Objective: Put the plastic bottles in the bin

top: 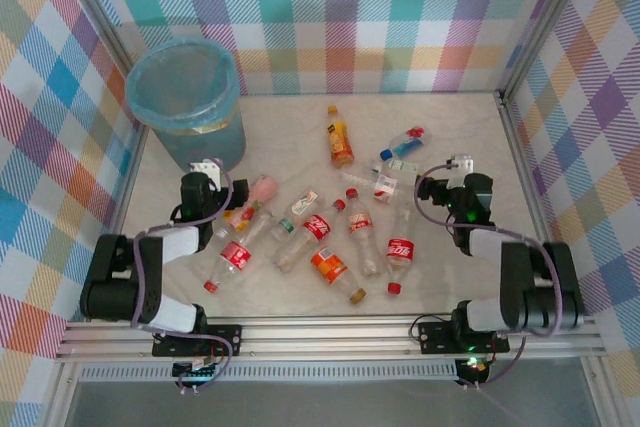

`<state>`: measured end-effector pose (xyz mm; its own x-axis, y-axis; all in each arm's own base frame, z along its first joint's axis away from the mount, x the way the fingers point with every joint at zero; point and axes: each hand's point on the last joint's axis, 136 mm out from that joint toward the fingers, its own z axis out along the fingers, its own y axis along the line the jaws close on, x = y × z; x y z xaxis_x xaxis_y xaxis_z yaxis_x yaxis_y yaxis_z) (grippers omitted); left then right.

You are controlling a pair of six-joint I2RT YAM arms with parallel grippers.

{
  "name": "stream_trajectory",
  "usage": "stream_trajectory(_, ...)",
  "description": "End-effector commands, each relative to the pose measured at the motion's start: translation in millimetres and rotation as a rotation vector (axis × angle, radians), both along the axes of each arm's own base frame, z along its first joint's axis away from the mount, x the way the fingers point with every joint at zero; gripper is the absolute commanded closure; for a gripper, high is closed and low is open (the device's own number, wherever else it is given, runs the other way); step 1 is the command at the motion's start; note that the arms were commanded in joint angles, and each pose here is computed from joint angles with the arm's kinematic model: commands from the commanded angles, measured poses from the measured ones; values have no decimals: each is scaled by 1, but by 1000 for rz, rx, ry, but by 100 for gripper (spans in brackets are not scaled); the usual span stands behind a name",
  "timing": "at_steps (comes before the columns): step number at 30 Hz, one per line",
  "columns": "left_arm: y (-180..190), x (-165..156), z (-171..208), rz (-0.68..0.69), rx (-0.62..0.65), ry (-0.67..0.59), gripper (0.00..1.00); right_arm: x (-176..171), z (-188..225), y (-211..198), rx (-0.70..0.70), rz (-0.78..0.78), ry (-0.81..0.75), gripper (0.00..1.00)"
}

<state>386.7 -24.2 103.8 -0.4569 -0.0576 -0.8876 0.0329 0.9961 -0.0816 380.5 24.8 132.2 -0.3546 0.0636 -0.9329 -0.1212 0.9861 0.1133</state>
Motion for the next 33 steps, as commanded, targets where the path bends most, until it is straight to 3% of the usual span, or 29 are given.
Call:
stream_trajectory(1,-9,-5,53,-25,-22,-90,6,-1,48,-3,67,-44,1,9)
stream_trajectory(6,-34,-25,115,-61,-28,-127,8,-1,79,32,292,43,267,17)
stream_trajectory(10,-63,-38,149,-132,-66,-119,10,-12,75,77,273,177,528,19)
stream_trajectory(12,-81,-41,155,-176,-73,-56,12,-20,69,98,230,242,619,21)
stream_trajectory(16,-112,-44,137,-221,-38,156,14,-31,59,136,167,345,744,26)
stream_trajectory(21,-118,-46,107,-160,-47,367,15,-46,48,198,100,477,814,26)
stream_trajectory(29,-119,-76,86,-206,-14,574,19,-90,43,252,15,629,884,30)
stream_trajectory(33,-120,-91,82,-227,-36,620,19,-104,30,247,47,560,937,38)
